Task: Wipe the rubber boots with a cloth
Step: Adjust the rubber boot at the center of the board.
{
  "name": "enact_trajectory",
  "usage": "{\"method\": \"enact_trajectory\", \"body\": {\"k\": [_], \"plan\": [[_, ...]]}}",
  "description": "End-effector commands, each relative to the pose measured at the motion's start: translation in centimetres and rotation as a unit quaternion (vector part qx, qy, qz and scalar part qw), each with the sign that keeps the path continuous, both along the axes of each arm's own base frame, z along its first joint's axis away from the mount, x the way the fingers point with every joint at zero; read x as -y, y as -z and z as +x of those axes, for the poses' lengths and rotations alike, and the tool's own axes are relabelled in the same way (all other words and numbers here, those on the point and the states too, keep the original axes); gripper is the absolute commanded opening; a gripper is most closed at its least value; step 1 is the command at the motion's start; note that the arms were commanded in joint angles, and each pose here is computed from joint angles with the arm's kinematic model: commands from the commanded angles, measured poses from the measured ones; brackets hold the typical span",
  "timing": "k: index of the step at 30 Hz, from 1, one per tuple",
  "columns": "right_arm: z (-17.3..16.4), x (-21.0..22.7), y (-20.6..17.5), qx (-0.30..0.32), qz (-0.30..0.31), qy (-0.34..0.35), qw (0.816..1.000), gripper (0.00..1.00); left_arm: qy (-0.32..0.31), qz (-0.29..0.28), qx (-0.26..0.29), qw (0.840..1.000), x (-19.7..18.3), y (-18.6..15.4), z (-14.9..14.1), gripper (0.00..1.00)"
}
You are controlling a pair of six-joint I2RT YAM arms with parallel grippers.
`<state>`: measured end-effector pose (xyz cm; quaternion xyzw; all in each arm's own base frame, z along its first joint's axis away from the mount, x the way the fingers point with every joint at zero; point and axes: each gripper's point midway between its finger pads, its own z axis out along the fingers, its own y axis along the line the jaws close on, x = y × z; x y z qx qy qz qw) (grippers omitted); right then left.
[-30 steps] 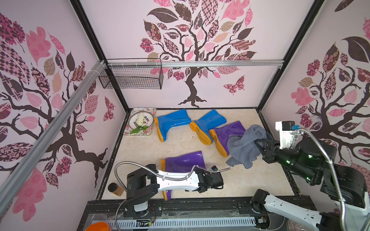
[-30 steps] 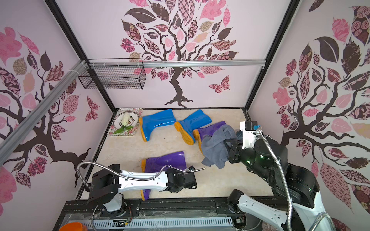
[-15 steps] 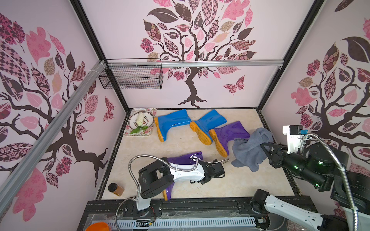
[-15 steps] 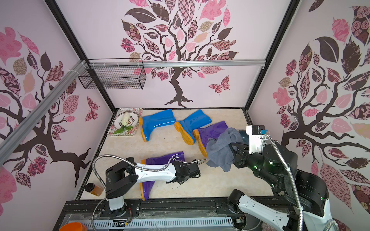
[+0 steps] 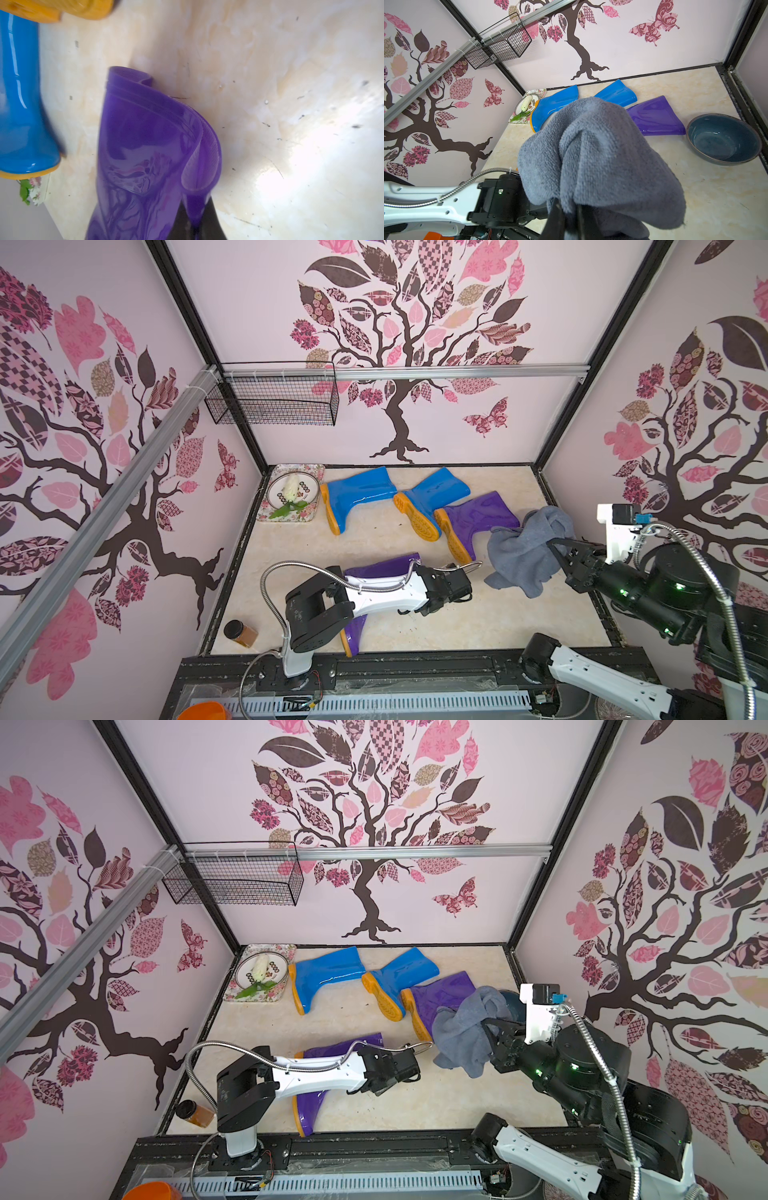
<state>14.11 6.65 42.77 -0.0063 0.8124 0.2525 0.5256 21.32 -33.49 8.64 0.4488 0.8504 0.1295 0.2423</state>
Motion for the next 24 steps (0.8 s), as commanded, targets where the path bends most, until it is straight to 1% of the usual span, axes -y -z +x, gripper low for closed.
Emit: {"method": "enact_trajectory", "body": {"k": [1,5,7,10,12,15,18,24], "plan": [[-0.3,0.7,-0.8,0.014,0.008,0.008,1.0,0.0,-0.003,-0.08,0.062,0.995,1.9,-9.0,1.6,0.0],[-0.5,1.0,-1.5,0.023,0.014,0.008,1.0,0.0,-0.016,-0.139,0.101,0.985,2.1,-16.1,2.2,0.0],[-0.5,0.9,-1.9,0.026,0.017,0.006,1.0,0.0,-0.028,-0.172,0.118,0.978,1.9,-18.8,2.4,0.0],[-0.4,0.5,-2.0,0.024,0.016,0.0,1.0,0.0,-0.057,-0.232,0.13,0.962,1.5,-21.0,2.4,0.0],[-0.4,0.3,-1.9,0.021,0.016,-0.004,1.0,0.0,-0.084,-0.271,0.131,0.95,1.1,-21.2,2.3,0.0],[-0.2,0.0,-1.5,0.017,0.015,-0.006,1.0,0.0,-0.112,-0.313,0.134,0.933,0.0,-19.6,2.0,0.0],[0.0,-0.5,-0.7,0.008,0.012,-0.011,1.0,0.0,-0.156,-0.327,0.144,0.921,-2.6,-17.1,1.8,0.0],[1.0,-4.8,3.9,-0.044,0.015,-0.069,0.997,0.0,-0.22,-0.345,0.121,0.904,-6.9,-9.3,0.0,0.0]]}}
